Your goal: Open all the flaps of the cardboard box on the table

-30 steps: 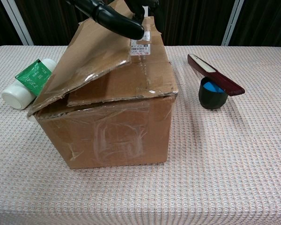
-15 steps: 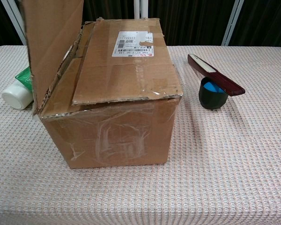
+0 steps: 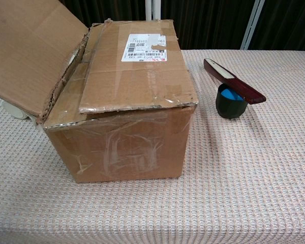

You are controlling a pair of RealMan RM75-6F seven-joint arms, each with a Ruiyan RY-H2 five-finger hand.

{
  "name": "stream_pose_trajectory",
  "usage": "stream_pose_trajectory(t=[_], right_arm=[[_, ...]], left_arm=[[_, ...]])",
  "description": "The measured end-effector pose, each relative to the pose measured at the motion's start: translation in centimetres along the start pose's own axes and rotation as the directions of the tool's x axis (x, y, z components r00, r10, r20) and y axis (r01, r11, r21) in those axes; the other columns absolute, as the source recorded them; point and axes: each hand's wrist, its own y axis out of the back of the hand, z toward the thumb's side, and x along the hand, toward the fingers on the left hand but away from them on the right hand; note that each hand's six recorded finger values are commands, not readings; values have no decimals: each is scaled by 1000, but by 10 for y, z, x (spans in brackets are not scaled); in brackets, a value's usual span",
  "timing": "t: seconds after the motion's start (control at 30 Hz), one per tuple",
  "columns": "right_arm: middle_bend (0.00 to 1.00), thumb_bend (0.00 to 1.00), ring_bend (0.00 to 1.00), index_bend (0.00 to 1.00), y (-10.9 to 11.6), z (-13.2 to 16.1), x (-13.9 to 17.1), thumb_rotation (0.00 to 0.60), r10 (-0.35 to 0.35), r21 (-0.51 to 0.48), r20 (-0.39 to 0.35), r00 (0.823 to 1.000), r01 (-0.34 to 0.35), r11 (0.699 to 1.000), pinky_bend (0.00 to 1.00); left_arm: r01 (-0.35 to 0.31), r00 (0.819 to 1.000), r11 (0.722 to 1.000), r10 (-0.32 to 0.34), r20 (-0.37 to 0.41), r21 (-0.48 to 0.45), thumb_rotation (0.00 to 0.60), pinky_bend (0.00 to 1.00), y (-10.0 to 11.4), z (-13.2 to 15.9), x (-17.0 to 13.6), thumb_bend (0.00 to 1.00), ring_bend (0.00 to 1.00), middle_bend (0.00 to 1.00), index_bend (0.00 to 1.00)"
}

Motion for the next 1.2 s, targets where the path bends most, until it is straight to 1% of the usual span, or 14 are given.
stream_pose_trajectory(t=[0.1,0.27,0.37,0.4,0.47,0.57,0.67,0.73,0.87,0.9,0.97,1.0,1.17,1.2], right_arm=[[0,344,0,0,0,2,-1,600,1,4,-7,1000,-1,1000,0],[0,350,0,0,2,12,-4,600,-4,0,-50,999,4,1000,0],[0,363,0,0,10,27,-10,600,-22,-12,-116,993,21,1000,0],[0,368,0,0,15,36,-14,600,-31,-19,-155,987,29,999,0],[0,425,0,0,25,53,-22,600,-45,-30,-217,975,39,999,0],[0,487,0,0,45,90,-37,600,-66,-54,-330,942,51,997,0],[0,517,0,0,64,137,-53,600,-68,-75,-439,896,40,996,0],[1,555,0,0,74,176,-62,600,-51,-77,-515,855,13,997,0],[8,738,0,0,82,248,-77,600,15,-6,-646,763,-25,1000,0],[11,769,0,0,82,270,-80,600,42,28,-679,733,-31,999,0],[20,807,0,0,81,301,-85,600,85,85,-723,686,-34,996,0],[27,825,0,0,80,322,-87,600,115,122,-747,655,-35,992,0],[82,882,0,58,69,396,-88,600,210,229,-810,548,-34,973,0],[91,881,0,72,65,413,-85,600,228,247,-822,522,-34,968,0]], left_arm=[[-14,998,999,11,-62,-52,0,178,1,-21,-16,0,81,439,99],[-26,986,995,9,-167,-98,9,177,-7,-53,-47,0,80,207,99],[-42,973,991,12,-229,-127,106,178,-18,-67,-67,0,76,159,98],[-50,968,990,15,-250,-133,137,178,-22,-72,-74,0,72,152,98],[-62,953,987,15,-303,-146,157,178,-33,-82,-91,0,63,138,98],[-80,924,985,16,-383,-153,165,178,-47,-96,-118,0,59,122,96],[-102,893,984,27,-450,-143,183,178,-56,-106,-144,0,60,120,93],[-111,874,984,31,-485,-137,193,178,-62,-110,-159,0,60,120,91],[-122,842,984,33,-538,-129,200,178,-77,-115,-184,0,60,120,89],[-123,839,984,33,-544,-130,201,178,-81,-115,-188,0,60,120,89],[-122,833,983,25,-553,-139,200,178,-89,-114,-195,0,60,121,89],[-123,832,982,21,-555,-146,199,178,-92,-113,-197,0,60,120,89],[-122,832,981,16,-554,-154,198,178,-100,-111,-203,0,60,120,88],[-125,831,980,18,-555,-155,198,178,-100,-110,-204,0,60,120,88]])
